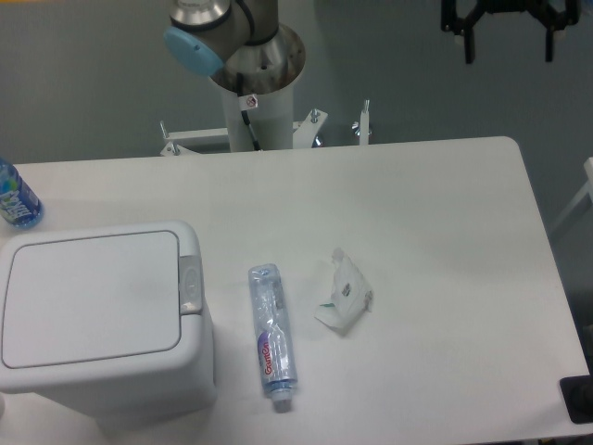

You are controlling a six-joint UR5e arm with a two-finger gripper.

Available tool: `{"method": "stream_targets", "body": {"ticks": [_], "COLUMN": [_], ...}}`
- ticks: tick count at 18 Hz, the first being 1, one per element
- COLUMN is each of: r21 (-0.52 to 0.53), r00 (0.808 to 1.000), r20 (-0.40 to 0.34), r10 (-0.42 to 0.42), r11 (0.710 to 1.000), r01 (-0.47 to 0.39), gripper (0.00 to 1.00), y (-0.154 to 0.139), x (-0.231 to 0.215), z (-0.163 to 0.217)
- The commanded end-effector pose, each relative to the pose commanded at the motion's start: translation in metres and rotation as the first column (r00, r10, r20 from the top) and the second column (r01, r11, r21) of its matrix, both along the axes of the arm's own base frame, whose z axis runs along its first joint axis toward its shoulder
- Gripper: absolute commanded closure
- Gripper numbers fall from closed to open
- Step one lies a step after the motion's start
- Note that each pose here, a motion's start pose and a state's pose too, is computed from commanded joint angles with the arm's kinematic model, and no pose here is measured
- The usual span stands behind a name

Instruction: Open the trash can

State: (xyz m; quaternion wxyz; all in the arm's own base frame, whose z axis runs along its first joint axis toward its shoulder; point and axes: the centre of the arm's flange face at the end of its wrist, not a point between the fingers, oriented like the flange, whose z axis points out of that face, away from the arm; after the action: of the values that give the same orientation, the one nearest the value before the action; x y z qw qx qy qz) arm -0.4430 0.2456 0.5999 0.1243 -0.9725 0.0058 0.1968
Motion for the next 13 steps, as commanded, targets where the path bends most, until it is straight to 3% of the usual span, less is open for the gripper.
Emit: {"method": "stream_targets", "body": {"ticks": [4, 6, 9, 11, 13], "r21": [0.008, 0.035, 0.109, 0.171, 0.22], "r00": [1.0, 0.998, 0.987, 0.971, 0.935], "r20": [-0.004, 0.019, 0.077, 0.118, 0.192], "r10": [-0.003, 0.052, 0.138, 0.21, 0.298], "r11": [1.0, 0.998, 0.983, 0.959, 0.916], "r01": [0.003, -0.053, -0.146, -0.228, -0.337], "gripper": [0.0, 0.0, 0.0, 0.0, 0.0], "y": [0.003, 0.006, 0.049, 0.083, 0.109], "x": [0.004, 0.006, 0.023, 0.039, 0.053], "z": [0.003, 0.001, -0.001, -0.002, -0.006]}}
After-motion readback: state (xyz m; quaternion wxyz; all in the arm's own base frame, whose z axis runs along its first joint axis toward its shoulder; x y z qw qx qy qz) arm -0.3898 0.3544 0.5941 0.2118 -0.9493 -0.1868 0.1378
